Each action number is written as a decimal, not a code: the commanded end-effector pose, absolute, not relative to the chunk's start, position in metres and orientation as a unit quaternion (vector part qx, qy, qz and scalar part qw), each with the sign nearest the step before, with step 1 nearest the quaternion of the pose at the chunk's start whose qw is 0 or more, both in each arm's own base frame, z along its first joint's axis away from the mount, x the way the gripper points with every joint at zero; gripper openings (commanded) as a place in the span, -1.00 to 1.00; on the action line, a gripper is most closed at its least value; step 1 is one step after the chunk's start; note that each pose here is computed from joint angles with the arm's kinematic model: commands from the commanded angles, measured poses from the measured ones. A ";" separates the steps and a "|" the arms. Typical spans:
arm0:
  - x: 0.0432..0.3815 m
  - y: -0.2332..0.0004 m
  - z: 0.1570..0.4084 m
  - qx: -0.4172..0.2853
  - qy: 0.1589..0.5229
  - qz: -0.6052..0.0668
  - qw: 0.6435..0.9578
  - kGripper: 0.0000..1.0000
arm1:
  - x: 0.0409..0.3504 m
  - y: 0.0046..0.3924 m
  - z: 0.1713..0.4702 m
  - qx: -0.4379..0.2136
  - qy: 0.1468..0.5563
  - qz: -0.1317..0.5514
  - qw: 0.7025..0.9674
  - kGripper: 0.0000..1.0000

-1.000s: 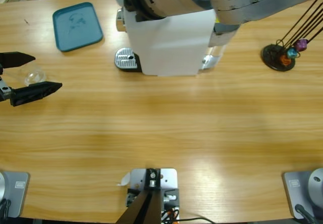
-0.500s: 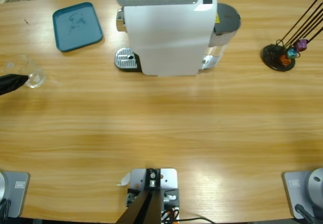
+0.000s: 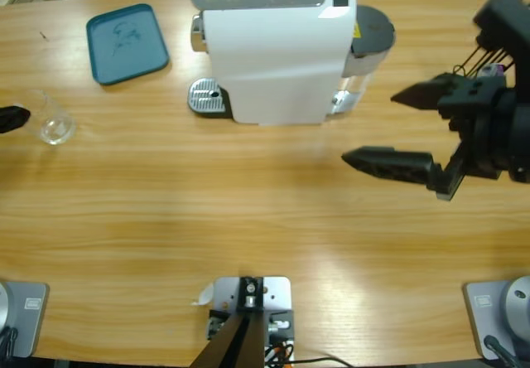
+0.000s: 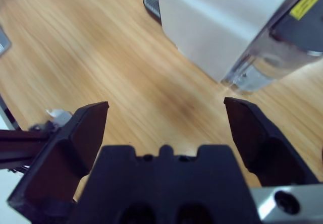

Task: Pour coffee

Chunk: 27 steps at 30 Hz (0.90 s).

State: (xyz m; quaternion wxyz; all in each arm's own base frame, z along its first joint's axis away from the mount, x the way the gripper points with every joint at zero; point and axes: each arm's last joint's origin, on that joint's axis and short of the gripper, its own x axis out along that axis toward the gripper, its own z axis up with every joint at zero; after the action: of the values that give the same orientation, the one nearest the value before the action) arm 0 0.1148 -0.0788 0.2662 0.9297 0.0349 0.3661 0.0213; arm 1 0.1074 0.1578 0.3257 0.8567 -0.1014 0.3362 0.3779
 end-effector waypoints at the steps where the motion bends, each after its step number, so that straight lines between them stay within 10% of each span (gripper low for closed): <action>1: 0.132 -0.071 0.241 0.056 0.356 0.112 0.926 1.00 | 0.101 0.140 0.289 -0.112 0.374 0.338 0.856 1.00; 27: 0.173 -0.088 0.174 0.038 0.368 0.128 0.920 0.97 | 0.127 0.140 0.274 -0.070 0.378 0.275 0.881 1.00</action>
State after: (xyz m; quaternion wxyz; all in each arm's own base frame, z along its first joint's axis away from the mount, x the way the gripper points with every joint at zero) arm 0 0.1690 -0.0891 0.1939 0.9298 0.0232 0.3464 0.1226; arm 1 0.1241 0.1419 0.2887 0.8846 -0.0634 0.3563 0.2943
